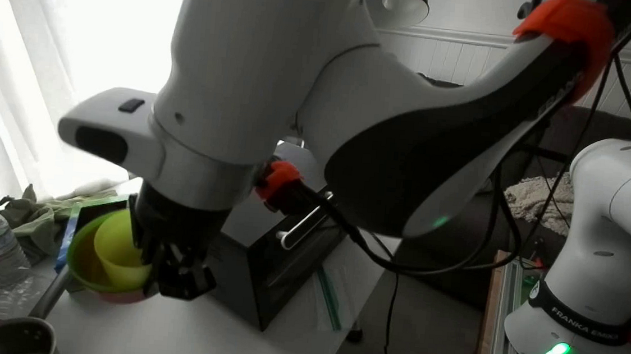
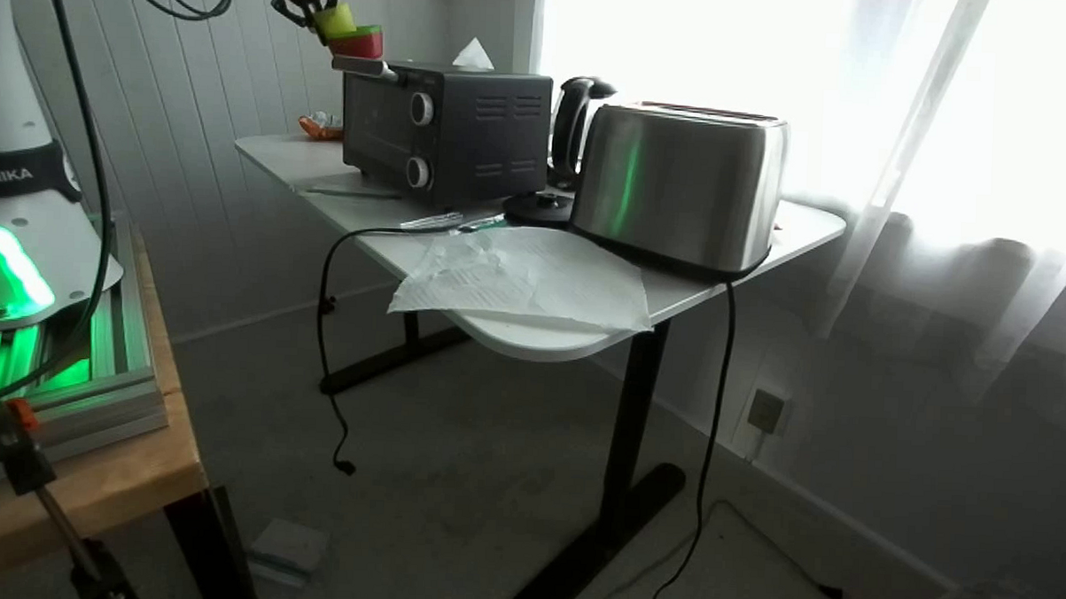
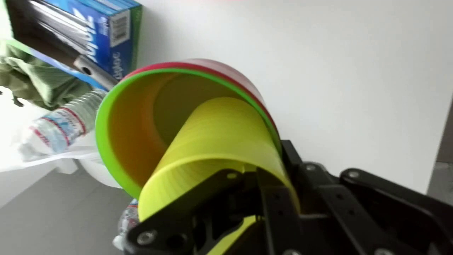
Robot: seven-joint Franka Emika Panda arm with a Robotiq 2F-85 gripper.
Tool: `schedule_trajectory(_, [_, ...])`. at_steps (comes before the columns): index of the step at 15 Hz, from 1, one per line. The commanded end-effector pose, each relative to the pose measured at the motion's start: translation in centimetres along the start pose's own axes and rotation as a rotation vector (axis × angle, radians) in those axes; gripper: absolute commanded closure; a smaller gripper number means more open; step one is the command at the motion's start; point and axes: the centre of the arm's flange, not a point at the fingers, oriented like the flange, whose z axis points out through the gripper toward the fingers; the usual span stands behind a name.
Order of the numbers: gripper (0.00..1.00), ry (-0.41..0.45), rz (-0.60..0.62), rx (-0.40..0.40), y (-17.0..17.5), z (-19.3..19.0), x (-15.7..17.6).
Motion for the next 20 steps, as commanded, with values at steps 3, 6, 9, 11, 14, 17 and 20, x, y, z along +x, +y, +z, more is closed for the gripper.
schedule_trajectory(3, [0.96,-0.114,0.117,-0.120,3.8,-5.0,1.1])
schedule_trajectory(6, [0.97,-0.183,0.247,-0.115,5.0,-4.6,0.3])
schedule_trajectory(9, [0.97,-0.238,0.347,-0.103,6.3,-3.4,-0.5])
schedule_trajectory(11, [0.97,-0.254,0.394,-0.096,7.0,-2.7,-1.1])
schedule_trajectory(14, [0.91,-0.247,0.379,-0.084,6.6,-2.2,-2.2])
schedule_trajectory(17, [0.91,-0.251,0.391,-0.077,6.8,-1.5,-2.2])
schedule_trajectory(20, [0.91,-0.249,0.393,-0.078,6.8,-1.6,-2.1])
